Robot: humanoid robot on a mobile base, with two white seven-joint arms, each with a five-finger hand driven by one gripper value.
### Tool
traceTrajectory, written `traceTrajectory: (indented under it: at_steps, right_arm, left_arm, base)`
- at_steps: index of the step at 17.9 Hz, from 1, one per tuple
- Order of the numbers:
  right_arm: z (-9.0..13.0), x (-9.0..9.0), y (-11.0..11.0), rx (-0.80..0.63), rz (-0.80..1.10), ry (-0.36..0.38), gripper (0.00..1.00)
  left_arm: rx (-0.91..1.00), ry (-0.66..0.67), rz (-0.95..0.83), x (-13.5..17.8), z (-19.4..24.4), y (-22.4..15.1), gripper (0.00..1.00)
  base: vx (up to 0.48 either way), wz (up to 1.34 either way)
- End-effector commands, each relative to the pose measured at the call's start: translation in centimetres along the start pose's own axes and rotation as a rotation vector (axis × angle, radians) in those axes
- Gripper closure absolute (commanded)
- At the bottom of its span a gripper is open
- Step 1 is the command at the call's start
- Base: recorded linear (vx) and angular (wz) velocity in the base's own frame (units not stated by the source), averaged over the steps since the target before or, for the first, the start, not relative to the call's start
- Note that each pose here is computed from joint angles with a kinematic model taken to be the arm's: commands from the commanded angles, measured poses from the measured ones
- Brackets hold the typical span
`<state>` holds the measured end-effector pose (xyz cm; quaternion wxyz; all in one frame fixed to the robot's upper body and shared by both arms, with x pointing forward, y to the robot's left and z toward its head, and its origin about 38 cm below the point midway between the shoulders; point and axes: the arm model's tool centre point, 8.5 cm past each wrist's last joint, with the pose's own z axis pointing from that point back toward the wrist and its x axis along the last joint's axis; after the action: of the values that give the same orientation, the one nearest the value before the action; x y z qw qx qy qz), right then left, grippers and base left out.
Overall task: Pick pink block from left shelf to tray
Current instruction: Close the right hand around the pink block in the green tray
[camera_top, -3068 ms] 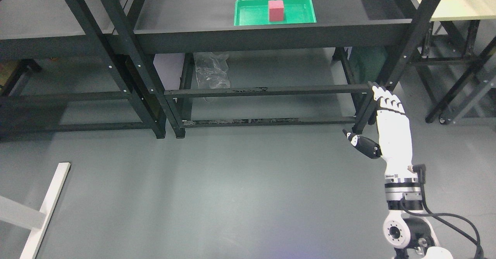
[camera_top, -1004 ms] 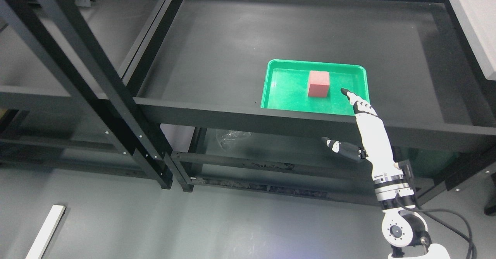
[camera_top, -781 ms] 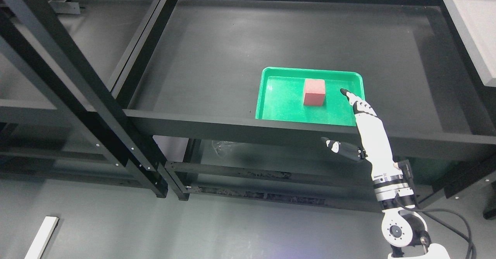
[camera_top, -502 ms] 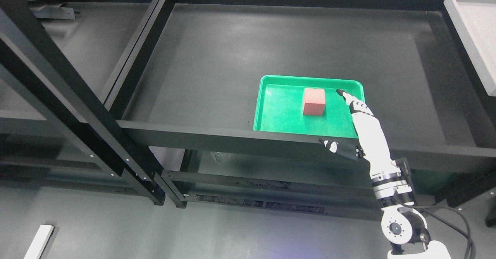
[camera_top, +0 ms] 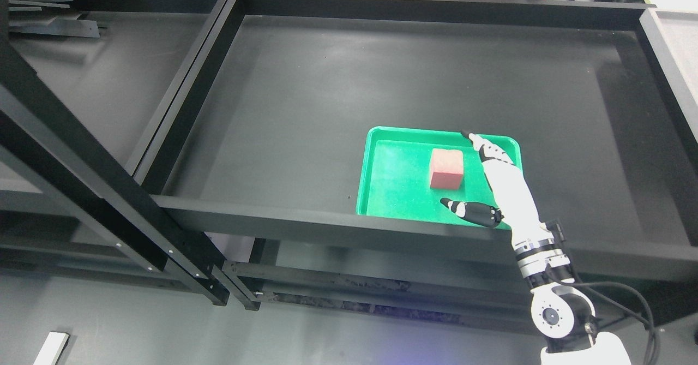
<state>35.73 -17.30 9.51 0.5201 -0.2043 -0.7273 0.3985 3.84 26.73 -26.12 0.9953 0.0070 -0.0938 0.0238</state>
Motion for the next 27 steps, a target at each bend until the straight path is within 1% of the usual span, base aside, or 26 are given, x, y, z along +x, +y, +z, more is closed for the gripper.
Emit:
traceTrajectory:
  at_steps: [1, 4, 6, 10, 13, 18, 21, 25, 27]
  right_arm:
    - [0.7, -0.6, 2.7, 0.118, -0.004, 0.014, 0.0]
    - [0.8, -0.8, 3.2, 0.135, -0.009, 0.022, 0.0]
    - [0.7, -0.9, 3.2, 0.137, -0.008, 0.025, 0.0]
    - [0.7, -1.8, 3.8, 0.179, 0.029, 0.076, 0.0]
    - [0.7, -1.7, 4.8, 0.213, 0.065, 0.084, 0.0]
    - [0.2, -2.6, 4.9, 0.227, 0.077, 0.127, 0.0]
    - [-0.1, -3.5, 5.3, 0.248, 0.093, 0.173, 0.0]
    - [-0.4, -3.9, 4.6, 0.222, 0.115, 0.184, 0.0]
    - [-1.0, -3.8, 4.1, 0.211, 0.124, 0.178, 0.0]
  left_arm:
    - [0.017, 0.009, -0.004, -0.4, 0.1, 1.1, 0.0]
    - [0.017, 0.009, -0.004, -0.4, 0.1, 1.1, 0.0]
    - [0.017, 0.009, -0.003, -0.4, 0.1, 1.1, 0.0]
    - [0.017, 0.009, -0.003, -0.4, 0.1, 1.1, 0.0]
    - [0.017, 0.009, -0.003, -0.4, 0.1, 1.1, 0.0]
    - [0.017, 0.009, -0.004, -0.4, 0.1, 1.1, 0.0]
    - [0.016, 0.009, -0.004, -0.3, 0.1, 1.1, 0.0]
    - [0.017, 0.009, -0.004, -0.4, 0.1, 1.1, 0.0]
    - [0.017, 0.009, -0.003, -0.4, 0.1, 1.1, 0.0]
  base:
    - [0.136, 0.04]
    - [0.126, 0.04]
    - [0.123, 0.04]
    - [0.099, 0.02]
    - [0.083, 0.01]
    - [0.055, 0.0]
    - [0.033, 0.01]
    - [0.014, 0.0]
    - [0.0, 0.0]
